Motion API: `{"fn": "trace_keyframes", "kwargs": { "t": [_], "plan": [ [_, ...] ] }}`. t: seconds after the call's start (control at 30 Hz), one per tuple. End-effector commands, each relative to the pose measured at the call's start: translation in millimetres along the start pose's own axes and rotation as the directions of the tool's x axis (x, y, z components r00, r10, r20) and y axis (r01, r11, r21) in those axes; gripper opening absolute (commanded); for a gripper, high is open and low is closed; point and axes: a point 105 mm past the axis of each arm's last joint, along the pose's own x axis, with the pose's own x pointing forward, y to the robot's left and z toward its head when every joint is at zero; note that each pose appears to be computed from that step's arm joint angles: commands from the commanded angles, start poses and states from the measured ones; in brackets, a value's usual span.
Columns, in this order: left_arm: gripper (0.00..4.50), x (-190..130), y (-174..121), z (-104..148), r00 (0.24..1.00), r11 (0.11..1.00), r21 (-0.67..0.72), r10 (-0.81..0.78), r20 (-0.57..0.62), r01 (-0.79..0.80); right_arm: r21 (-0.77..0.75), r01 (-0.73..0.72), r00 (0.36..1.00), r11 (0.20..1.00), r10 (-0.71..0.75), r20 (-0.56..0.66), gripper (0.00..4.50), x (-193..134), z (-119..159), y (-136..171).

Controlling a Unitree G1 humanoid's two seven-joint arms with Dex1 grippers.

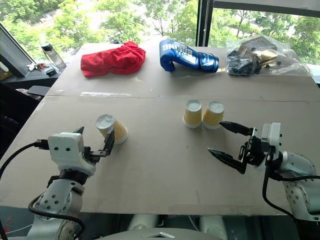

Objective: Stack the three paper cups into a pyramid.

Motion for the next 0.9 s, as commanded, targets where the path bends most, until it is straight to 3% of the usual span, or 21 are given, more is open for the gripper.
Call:
{"fn": "trace_keyframes", "kwargs": {
  "t": [0.03, 0.47, 0.9],
  "plan": [
    [4.36, 1.8, 5.2, 3.2, 0.998, 0.999, 0.036, 0.037, 0.049, -0.039, -0.019, -0.054, 0.998, 0.998, 0.055, 0.008, 4.5, -5.7, 5.1, 3.6],
    [4.36, 30.3, 11.5, -15.3, 0.995, 0.997, 0.021, 0.077, 0.067, -0.078, -0.034, -0.054, 0.999, 0.998, 0.054, -0.002, 4.5, 1.1, 8.9, 4.0],
    [4.36, 54.4, 10.1, -29.3, 0.997, 0.999, 0.036, -0.019, 0.081, 0.016, -0.053, -0.023, 1.0, 0.998, 0.023, 0.002, 4.5, 6.9, 15.5, 6.8]
  ]
}}
